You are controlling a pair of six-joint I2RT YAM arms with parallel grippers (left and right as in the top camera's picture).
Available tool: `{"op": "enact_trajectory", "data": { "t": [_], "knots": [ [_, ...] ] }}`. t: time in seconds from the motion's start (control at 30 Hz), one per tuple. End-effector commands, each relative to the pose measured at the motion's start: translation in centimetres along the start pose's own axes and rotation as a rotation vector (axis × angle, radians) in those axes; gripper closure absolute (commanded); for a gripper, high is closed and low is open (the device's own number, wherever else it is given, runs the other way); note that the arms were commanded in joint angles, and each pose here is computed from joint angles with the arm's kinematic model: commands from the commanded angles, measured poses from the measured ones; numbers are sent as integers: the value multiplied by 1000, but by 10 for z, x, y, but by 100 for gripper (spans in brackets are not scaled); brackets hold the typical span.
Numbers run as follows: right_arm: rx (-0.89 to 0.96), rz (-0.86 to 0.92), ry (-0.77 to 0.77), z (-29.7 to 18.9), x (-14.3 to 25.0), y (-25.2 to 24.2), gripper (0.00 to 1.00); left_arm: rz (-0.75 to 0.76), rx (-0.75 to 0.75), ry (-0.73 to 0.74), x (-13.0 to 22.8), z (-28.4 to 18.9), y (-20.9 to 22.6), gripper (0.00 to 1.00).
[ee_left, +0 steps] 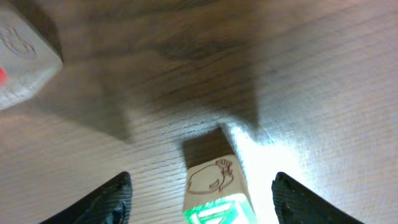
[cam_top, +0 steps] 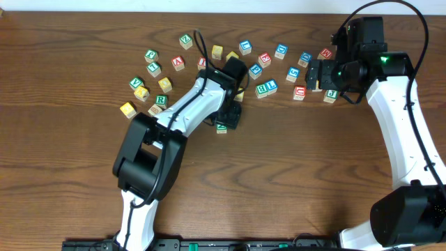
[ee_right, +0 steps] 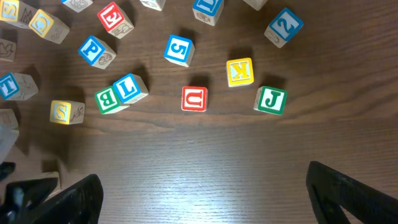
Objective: Spell out NEURIPS
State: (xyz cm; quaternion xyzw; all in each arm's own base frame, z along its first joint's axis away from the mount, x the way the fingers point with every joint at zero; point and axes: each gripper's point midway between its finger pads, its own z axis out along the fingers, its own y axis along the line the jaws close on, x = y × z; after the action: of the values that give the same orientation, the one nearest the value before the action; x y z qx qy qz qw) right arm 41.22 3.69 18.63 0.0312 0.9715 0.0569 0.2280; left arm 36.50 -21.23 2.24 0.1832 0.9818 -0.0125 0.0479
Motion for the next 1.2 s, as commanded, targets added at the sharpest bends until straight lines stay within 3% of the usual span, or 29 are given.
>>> {"op": "enact_trajectory", "data": {
  "t": [0.0, 0.27, 0.47, 0.83, 1.0, 1.17],
  "knots": [
    [6, 2, -19, -5, -6, 1, 1, 318, -10, -84, -17, -29, 2, 28],
    [6, 2, -19, -5, -6, 1, 1, 646, -5, -22, -1, -23, 3, 28],
    [6, 2, -19, -5, -6, 1, 1, 797, 11, 17, 12, -13, 4, 28],
    [6, 2, -19, -5, -6, 1, 1, 876, 111, 13, 24, -5, -10, 29],
    [6, 2, -19, -5, -6, 1, 1, 875, 109, 7, 23, -1, -10, 43],
    [6, 2, -19, -5, -6, 1, 1, 874, 109, 8, 24, -1, -10, 50]
  ]
}}
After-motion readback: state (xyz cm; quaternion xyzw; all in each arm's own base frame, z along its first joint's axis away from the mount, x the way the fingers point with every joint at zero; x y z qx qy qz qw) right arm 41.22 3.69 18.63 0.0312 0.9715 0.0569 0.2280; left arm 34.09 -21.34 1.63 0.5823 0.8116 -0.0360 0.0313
